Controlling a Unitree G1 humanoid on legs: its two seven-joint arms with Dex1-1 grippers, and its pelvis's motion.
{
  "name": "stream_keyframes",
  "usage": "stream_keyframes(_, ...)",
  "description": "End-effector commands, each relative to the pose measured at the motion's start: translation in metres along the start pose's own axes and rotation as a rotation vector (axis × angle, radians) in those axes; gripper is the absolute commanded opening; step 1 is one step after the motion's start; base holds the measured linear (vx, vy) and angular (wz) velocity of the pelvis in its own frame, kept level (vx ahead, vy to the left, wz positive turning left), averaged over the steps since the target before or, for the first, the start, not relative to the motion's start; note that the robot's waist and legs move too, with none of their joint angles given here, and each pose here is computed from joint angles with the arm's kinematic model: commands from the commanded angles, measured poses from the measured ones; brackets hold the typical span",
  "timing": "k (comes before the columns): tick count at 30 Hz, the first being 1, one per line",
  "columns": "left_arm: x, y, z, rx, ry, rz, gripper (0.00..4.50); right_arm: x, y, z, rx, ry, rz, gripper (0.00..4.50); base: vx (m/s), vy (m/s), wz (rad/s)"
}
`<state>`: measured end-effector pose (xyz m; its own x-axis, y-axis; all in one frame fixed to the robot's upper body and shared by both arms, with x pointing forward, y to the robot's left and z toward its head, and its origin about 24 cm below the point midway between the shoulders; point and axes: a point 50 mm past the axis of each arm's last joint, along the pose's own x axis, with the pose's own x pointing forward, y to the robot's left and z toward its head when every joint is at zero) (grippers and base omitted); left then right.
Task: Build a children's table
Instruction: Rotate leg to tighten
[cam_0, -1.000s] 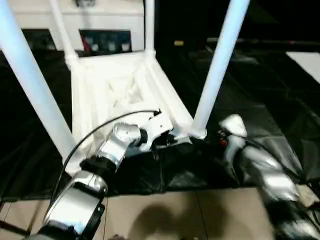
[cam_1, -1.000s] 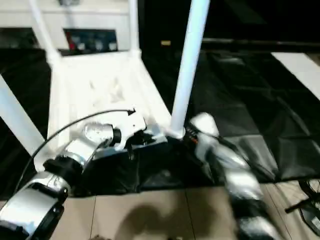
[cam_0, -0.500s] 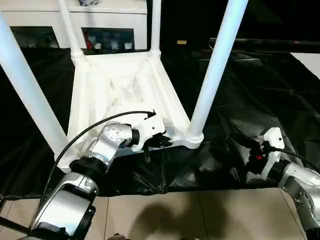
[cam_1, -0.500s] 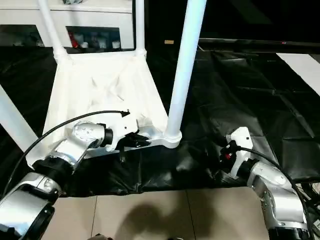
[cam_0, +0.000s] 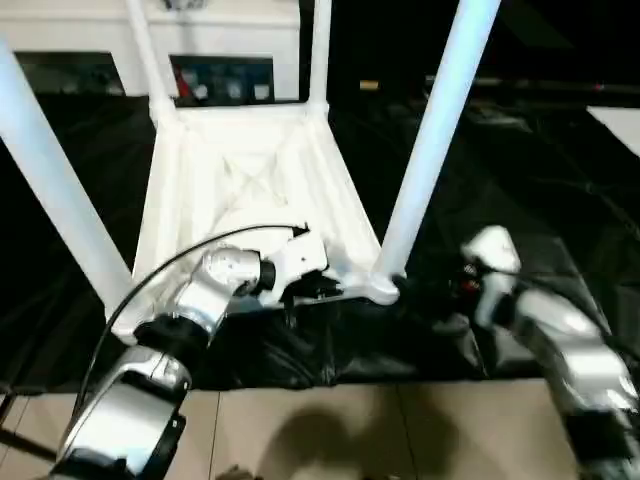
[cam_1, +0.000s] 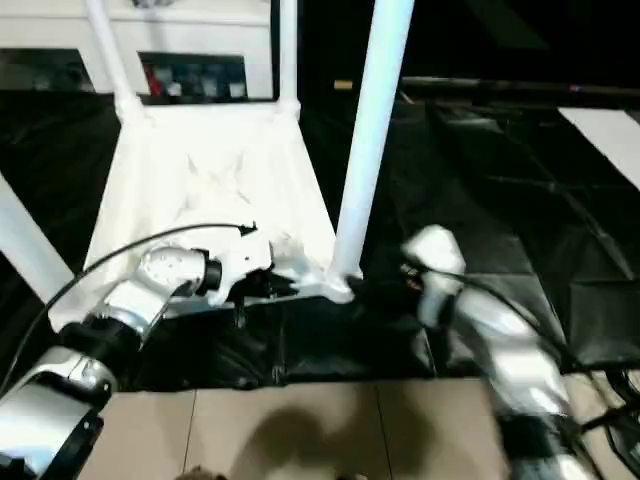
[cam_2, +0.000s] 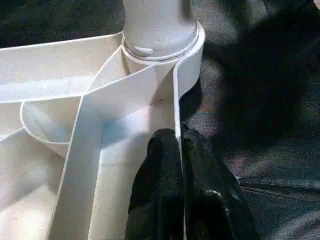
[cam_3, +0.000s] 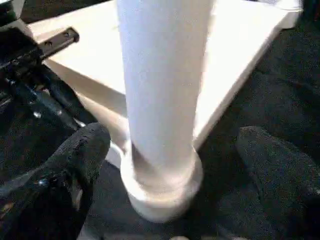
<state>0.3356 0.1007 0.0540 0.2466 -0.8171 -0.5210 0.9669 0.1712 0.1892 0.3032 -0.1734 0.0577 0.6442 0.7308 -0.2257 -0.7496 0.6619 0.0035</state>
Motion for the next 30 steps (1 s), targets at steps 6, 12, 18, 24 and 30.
stream_keyframes(6, 0.003, -0.001, 0.006, 0.042, 0.015, -0.026, 0.00, 0.017, -0.004, -0.001, -0.045, 0.054, 0.044, 4.12, 0.000, 0.000, 0.00)
stream_keyframes(12, 0.000, 0.001, 0.005, 0.042, 0.024, -0.026, 0.00, 0.023, -0.010, -0.003, -0.075, 0.085, 0.076, 3.68, 0.000, 0.000, 0.00)
stream_keyframes(18, -0.002, 0.003, 0.004, 0.043, 0.033, -0.024, 0.00, 0.027, -0.013, -0.001, -0.088, 0.087, 0.098, 3.02, 0.000, 0.000, 0.00)
stream_keyframes(24, -0.006, 0.004, 0.002, 0.044, 0.046, -0.026, 0.00, 0.034, -0.011, 0.003, -0.106, 0.068, 0.146, 2.49, 0.000, 0.000, 0.00)
stream_keyframes(30, -0.005, 0.006, 0.001, 0.029, 0.054, -0.001, 0.00, 0.039, -0.003, -0.001, -0.098, 0.063, 0.190, 2.03, 0.000, 0.000, 0.00)
